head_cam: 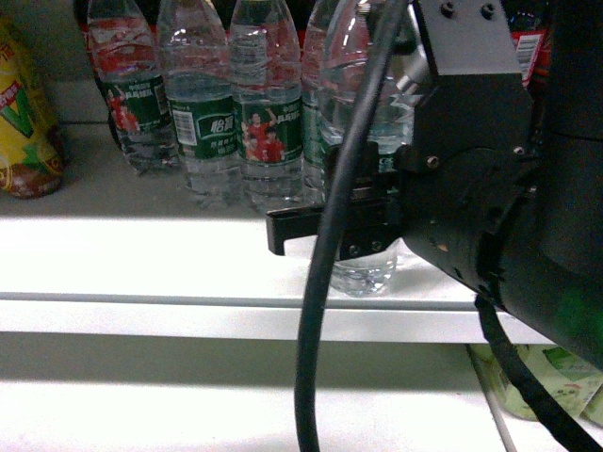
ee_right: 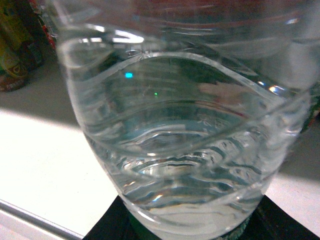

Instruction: Move water from second to third shelf

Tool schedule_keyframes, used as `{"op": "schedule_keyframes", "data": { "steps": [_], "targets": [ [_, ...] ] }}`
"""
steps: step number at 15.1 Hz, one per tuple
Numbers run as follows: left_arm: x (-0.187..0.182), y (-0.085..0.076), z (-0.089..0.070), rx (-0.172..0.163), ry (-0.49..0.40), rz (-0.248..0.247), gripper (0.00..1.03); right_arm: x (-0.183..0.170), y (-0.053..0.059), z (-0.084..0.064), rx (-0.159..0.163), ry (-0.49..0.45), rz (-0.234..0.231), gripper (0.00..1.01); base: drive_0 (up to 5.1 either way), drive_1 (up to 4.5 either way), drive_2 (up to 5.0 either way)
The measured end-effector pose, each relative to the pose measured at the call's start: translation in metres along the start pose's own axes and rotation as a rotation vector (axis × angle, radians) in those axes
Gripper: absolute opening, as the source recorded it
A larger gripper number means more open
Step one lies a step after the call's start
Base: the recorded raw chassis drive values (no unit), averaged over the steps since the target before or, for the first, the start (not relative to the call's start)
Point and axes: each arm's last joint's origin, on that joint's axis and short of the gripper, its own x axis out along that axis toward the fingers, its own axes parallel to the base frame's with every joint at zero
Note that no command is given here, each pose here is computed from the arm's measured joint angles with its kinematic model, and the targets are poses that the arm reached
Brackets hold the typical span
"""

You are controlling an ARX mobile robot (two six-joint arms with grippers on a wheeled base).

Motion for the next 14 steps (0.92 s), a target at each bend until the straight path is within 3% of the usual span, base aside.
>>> {"op": "schedule_keyframes", "data": {
  "steps": [4,9,14],
  "targets": [
    [0.000,0.000,0.000,0.000,0.000,0.000,0.98,-0.030,-0.025,0.001,0.029,-0.003,-0.024,0.39,0.0,0.00,0.0],
    [0.000,0.000,0.000,0.000,0.000,0.000,0.98,-0.066,-0.044,0.008,0.045,-0.046,-0.019,0.39,0.0,0.00,0.0],
    [0.000,0.000,0.000,0.000,0.000,0.000,0.98,-0.102,-0.062,0.000,0.054,-0.058,-0.045,0.39,0.0,0.00,0.0]
  ]
}}
